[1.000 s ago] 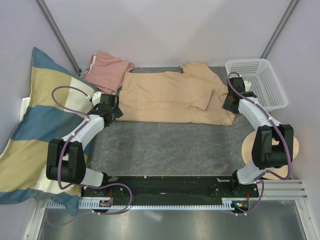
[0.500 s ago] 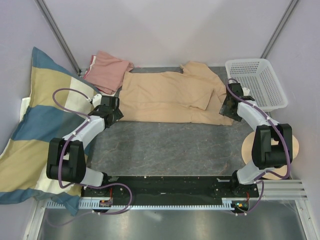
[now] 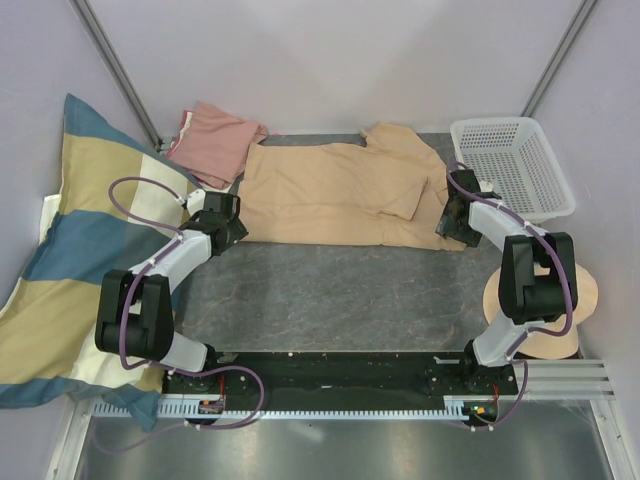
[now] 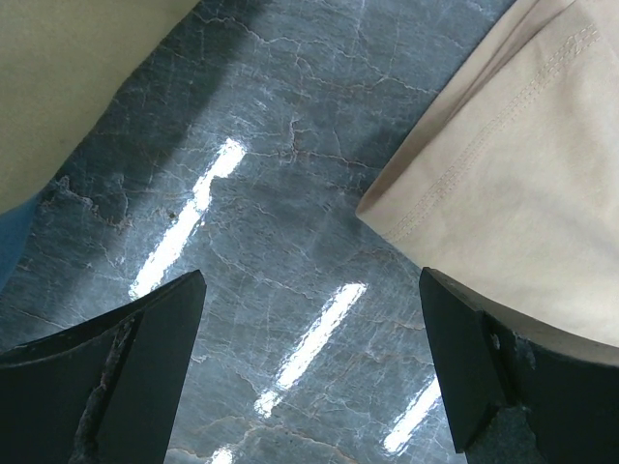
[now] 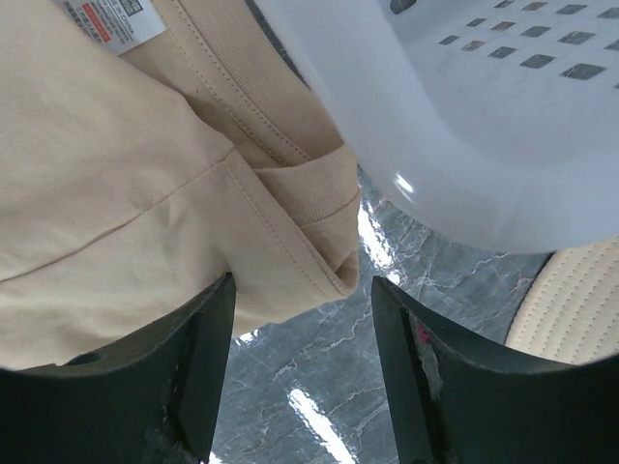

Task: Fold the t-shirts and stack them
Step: Fold the flattened tshirt in 1/3 of the way

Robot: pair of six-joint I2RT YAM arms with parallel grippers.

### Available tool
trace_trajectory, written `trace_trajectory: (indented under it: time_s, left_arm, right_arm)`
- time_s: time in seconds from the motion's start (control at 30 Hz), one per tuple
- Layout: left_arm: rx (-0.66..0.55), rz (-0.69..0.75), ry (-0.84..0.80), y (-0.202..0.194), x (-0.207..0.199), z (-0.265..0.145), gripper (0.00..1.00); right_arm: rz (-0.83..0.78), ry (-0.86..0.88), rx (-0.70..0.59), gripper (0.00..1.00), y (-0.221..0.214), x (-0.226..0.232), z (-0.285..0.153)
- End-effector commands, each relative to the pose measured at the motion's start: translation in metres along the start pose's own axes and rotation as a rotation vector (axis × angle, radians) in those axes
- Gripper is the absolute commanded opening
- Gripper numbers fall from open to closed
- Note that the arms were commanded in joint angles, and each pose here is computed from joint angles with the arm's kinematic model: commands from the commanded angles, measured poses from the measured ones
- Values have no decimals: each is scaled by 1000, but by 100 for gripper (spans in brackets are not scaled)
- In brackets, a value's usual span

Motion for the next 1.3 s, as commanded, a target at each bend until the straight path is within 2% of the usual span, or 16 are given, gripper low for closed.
trace_trajectory:
  time_s: [0.0,0.3,0.77,0.87,0.9,0.97,1.0,1.13,1.2,1.27]
  left_arm:
    - [-32,-46,-28,8,-10,0,100]
    - [-45,-47,-35,10,-10,-3,100]
    - [-40,-43,-34,10,-10,-2,100]
    - [-38,-41,-36,10,-10,-2,100]
    - [-38,-42,-36,10,-9,-2,100]
    - [-35,-41,-37,9,-9,-3,98]
    - [-34,-42,-39,9,-9,-3,97]
    - [-23,-35,-58,7,-12,-2,87]
    - [-28,-31,-72,9,-15,-2,84]
    - [-27,-24,-82,9,-16,-2,77]
  right_arm:
    - [19,12,-48,66,17,7,2]
    - [32,25,-71,66,25,9,-4]
    - [10,15,-23,60,21,18,22]
    - [6,13,-14,49,19,18,26]
    - [8,12,-15,41,18,18,26]
    - [9,12,-17,33,18,17,25]
    - [11,12,-15,25,18,17,26]
    - [11,14,-18,13,18,17,24]
    - [10,13,-15,10,17,17,25]
    - [10,13,-15,10,16,17,25]
Point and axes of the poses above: each gripper's point midway between its finger pads, its own z axis out along the fingers, its own x axis along the line the jaws close on, y = z × x, the point moved 8 cm from there along -z, back along the fingers, and after that the axes turned 4 degrees about -z, right-handed, at the moved point
